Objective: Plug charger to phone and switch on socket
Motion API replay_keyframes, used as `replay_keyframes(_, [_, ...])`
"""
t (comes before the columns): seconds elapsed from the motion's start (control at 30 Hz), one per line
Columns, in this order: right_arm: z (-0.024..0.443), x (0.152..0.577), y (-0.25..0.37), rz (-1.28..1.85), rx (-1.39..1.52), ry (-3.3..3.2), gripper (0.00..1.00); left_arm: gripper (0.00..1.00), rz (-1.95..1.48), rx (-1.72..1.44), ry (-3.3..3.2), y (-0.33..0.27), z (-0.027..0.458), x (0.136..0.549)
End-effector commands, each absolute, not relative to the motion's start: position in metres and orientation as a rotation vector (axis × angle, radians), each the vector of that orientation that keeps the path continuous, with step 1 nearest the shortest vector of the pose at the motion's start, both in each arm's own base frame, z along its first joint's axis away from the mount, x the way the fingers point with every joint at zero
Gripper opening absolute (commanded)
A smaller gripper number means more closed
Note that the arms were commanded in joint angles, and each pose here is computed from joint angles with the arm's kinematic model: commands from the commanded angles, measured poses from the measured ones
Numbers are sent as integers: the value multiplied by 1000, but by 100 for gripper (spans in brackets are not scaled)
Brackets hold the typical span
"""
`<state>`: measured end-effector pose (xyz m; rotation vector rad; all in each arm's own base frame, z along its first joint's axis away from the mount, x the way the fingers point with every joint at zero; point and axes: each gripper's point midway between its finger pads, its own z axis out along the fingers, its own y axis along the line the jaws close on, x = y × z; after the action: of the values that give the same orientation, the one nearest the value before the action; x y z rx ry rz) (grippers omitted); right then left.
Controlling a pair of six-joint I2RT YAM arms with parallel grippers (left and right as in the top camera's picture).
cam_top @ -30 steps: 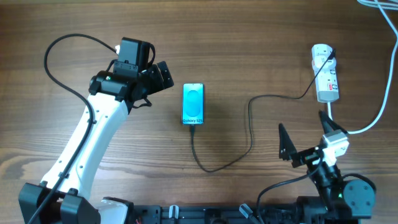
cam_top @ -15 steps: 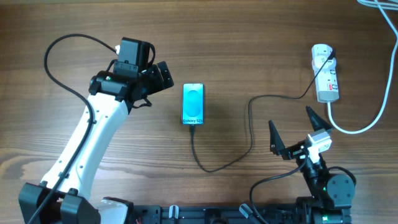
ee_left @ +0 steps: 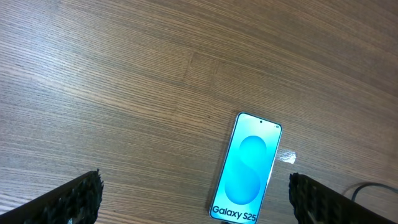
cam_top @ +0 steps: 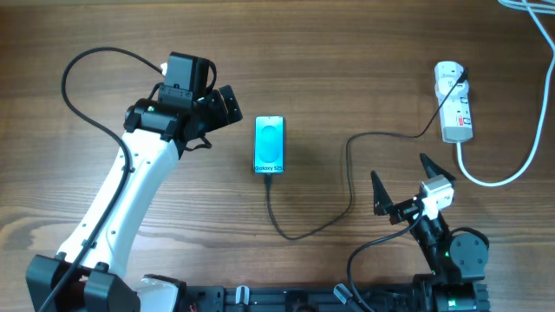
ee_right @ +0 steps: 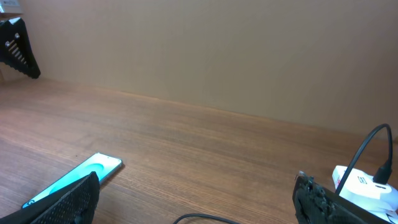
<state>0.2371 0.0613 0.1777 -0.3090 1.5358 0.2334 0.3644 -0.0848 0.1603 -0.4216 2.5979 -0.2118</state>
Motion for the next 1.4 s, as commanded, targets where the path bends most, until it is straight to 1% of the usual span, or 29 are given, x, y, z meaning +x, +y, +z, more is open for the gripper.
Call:
replay_keyframes(0.0, [180, 238, 57, 210, -290, 1528, 100, 100, -193, -451, 2590, -80, 160, 366])
replay_keyframes(0.1, [179, 240, 52, 198, -251, 1538, 100, 100, -193, -451, 2590, -80, 160, 366])
replay_keyframes(0.23, [176, 244, 32, 219, -42, 1571, 100, 100, -193, -450, 2590, -80, 160, 366])
replay_keyframes(0.33, [175, 246, 23, 179, 2, 1574, 100, 100, -193, -450, 2590, -80, 160, 366])
replay_keyframes(0.6, [175, 246, 22, 66, -102, 1569, 100, 100, -193, -451, 2590, -80, 160, 366])
replay_keyframes(1.37, [175, 246, 22, 68, -104, 1566, 100, 100, -193, -451, 2590, -80, 160, 366])
